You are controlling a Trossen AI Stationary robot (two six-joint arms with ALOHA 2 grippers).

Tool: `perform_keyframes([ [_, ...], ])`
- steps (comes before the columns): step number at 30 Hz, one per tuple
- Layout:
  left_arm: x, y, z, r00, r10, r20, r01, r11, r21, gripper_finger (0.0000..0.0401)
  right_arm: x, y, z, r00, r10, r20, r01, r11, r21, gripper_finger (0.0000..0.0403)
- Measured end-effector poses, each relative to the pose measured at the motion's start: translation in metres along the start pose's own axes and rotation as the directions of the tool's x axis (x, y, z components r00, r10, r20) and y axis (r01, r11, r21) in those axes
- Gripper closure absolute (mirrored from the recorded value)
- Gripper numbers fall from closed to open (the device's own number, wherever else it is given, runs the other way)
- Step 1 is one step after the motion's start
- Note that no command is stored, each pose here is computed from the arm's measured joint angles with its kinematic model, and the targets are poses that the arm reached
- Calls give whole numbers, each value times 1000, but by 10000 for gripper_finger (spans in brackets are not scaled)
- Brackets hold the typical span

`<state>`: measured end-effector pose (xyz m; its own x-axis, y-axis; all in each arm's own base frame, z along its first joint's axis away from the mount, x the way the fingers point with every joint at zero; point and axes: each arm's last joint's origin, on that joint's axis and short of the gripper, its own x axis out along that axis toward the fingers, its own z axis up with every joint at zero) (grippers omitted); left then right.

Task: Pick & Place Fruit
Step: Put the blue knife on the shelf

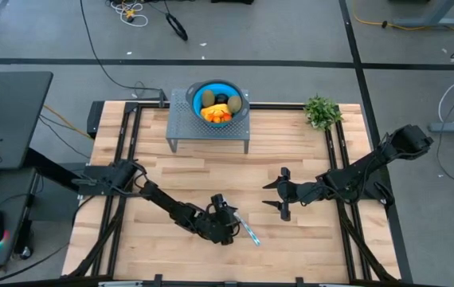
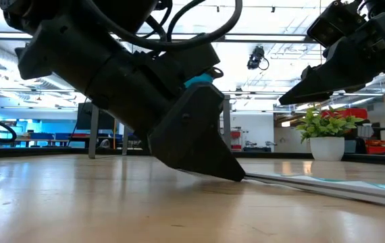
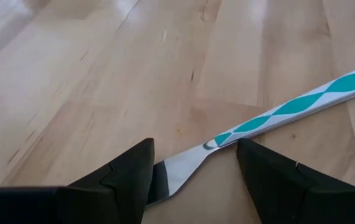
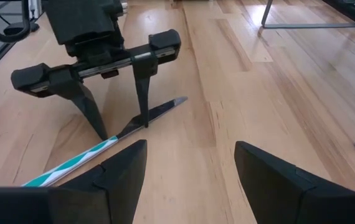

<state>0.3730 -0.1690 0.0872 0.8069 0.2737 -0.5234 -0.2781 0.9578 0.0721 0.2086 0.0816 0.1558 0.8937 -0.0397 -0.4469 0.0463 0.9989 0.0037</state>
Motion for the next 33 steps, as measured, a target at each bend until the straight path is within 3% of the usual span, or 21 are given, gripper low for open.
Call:
perform_keyframes([
  [12, -1, 4, -8, 996, 44, -83, -50, 995, -82, 161, 0, 0, 0, 1000, 1, -1, -1, 1000, 0, 149],
  [27, -3, 7, -16, 985, 72, -156, -80, 996, -47, 161, 0, 0, -1, 1000, 0, -11, 0, 1000, -1, 149],
  [33, -19, 8, -8, 981, 58, -186, -67, 997, -40, 161, 0, 0, -1, 1000, -1, -13, 1, 1000, -2, 149],
])
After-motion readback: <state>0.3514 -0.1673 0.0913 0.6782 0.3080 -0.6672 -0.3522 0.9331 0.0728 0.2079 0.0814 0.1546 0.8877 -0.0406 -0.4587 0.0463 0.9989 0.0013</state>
